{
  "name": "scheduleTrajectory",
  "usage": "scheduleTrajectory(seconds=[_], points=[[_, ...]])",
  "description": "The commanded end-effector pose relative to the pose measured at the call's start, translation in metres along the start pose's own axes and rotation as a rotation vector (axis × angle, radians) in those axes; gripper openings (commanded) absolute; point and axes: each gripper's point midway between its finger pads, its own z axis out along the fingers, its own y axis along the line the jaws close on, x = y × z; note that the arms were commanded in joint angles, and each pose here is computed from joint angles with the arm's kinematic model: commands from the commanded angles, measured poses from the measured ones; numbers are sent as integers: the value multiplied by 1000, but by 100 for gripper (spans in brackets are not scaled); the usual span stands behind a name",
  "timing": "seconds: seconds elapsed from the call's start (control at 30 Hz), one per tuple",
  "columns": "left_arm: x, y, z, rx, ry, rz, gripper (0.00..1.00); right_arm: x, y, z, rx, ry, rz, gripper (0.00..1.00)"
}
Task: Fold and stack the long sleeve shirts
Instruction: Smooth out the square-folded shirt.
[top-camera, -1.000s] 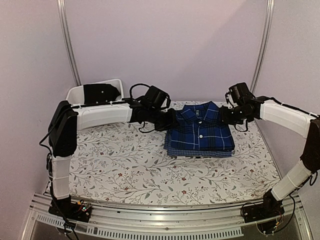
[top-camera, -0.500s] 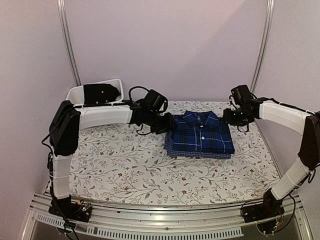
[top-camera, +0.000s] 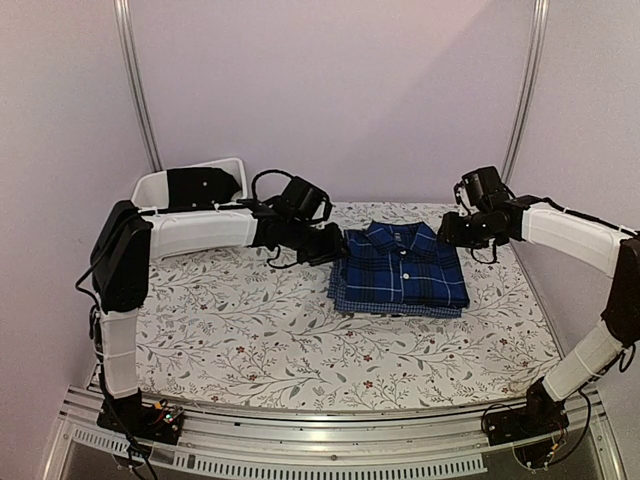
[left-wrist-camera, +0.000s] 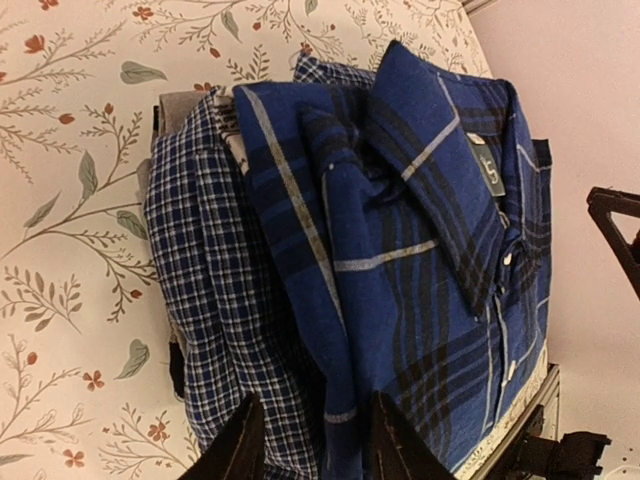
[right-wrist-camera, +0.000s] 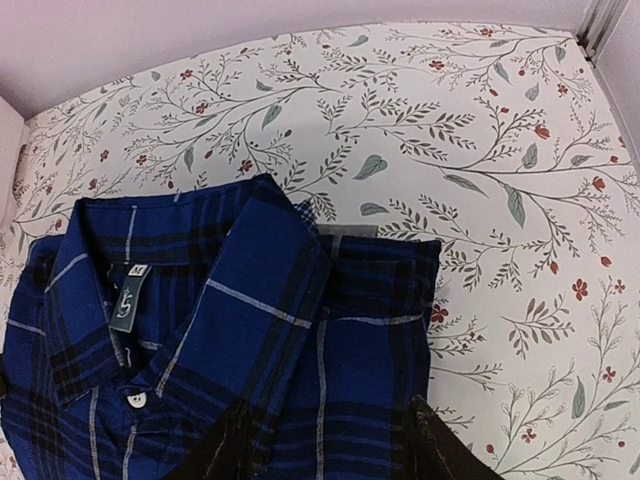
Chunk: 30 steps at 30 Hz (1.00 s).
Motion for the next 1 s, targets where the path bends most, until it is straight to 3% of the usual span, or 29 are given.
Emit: scheduleTrajectory(seconds=[0.0,0.23,0.43,0.53,0.67,0.97], points=[[-4,-3,-11,27,-10,17,35,11,-14,33,2,41,32,49],[3,3,-14,20,6,28,35,28,-29,63,43,110,51,46],[-1,7,-33,25,-21,36,35,15,-22,40,25,68,56,47],[-2,9,-44,27,-36,49,38,9,-11,24,16,40,38,52],[-3,10,-65,23,-70,77,48,5,16,-1,-23,-1,3,62],[-10,19,-114,8,-169,114,84,36,119,-42,-202,-2,-119,84]])
